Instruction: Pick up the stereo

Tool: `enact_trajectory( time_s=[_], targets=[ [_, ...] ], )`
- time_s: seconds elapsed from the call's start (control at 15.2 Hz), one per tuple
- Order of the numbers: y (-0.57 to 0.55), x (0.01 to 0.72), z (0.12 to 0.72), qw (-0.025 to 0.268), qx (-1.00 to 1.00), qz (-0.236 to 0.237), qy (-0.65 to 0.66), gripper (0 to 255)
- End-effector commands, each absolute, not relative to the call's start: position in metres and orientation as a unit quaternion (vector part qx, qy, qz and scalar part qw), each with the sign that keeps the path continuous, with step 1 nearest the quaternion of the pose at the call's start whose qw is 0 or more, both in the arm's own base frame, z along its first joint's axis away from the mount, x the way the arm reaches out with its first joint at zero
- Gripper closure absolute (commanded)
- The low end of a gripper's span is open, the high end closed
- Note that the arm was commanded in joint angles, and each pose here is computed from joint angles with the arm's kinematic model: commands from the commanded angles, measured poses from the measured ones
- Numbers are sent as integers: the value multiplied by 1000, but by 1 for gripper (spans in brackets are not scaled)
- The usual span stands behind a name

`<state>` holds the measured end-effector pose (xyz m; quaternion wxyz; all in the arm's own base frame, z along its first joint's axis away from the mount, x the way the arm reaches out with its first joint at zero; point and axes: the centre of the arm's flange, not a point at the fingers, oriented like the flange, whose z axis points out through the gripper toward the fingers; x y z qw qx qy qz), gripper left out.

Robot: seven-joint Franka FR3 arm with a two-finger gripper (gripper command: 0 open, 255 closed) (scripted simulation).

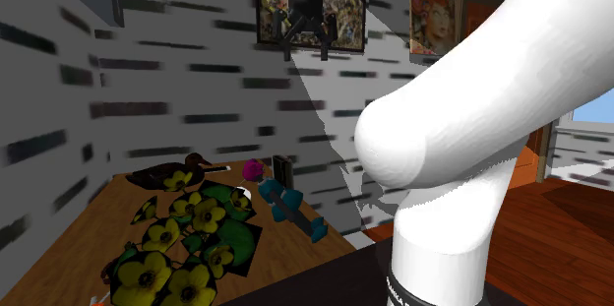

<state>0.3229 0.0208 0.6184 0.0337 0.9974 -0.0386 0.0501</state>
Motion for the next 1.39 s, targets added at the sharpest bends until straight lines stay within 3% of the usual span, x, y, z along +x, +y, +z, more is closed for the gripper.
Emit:
enact_trajectory(
  time_s=[0.0,1.32],
  targets=[
    [21,323,618,34,997,50,-39,0],
    [-14,520,431,31,999,0,-39,0]
  ],
)
